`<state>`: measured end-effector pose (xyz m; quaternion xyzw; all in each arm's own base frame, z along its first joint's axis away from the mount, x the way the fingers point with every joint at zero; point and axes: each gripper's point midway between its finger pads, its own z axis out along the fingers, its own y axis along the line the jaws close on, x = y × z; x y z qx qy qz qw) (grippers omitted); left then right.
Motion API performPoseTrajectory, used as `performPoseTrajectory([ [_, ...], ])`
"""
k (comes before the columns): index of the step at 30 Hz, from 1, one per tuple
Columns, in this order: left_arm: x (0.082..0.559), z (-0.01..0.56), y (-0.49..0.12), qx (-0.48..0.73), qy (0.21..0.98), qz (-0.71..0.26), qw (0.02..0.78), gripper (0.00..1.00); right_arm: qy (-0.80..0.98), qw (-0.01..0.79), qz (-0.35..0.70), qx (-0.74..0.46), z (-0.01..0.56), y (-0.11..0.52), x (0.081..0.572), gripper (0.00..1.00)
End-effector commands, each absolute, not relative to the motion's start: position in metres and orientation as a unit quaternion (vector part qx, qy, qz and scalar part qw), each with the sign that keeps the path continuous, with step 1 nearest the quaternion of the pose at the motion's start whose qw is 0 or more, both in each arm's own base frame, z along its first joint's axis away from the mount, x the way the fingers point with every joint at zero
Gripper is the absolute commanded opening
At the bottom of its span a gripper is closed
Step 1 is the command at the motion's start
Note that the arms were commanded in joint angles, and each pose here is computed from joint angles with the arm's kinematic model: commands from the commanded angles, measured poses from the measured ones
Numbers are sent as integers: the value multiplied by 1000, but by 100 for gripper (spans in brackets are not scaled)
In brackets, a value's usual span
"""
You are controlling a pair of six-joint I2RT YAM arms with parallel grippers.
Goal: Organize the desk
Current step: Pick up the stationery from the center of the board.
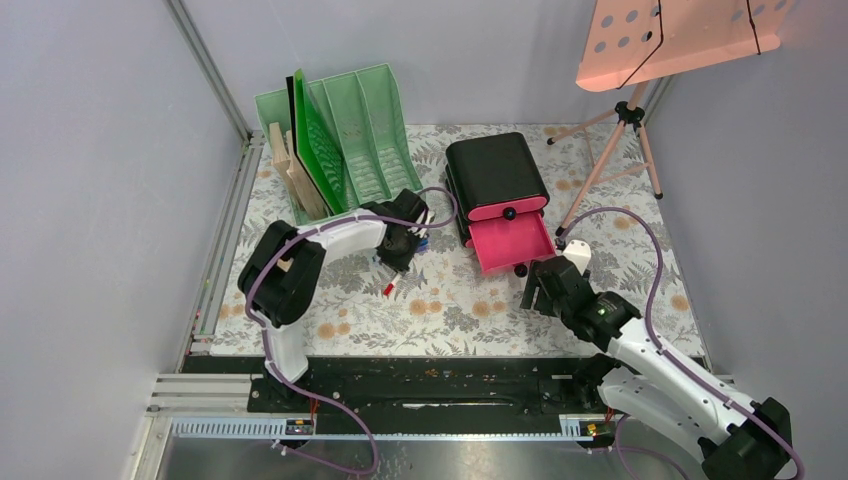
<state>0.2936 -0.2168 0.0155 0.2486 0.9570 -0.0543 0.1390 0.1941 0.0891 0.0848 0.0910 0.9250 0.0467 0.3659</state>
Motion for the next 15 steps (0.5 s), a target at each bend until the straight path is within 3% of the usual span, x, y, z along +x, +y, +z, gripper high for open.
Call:
performPoseTrajectory([
  [1, 275, 24, -224, 248, 955, -102, 127, 9, 923, 369, 50, 96, 89, 87, 192, 76],
  [6, 258, 58, -248, 232, 939, -201, 156, 1, 923, 369, 55, 98, 91, 88, 191, 76],
  [15, 235, 118, -259, 174, 907, -308, 226, 0, 926, 359, 70, 95, 99, 92, 186, 77],
])
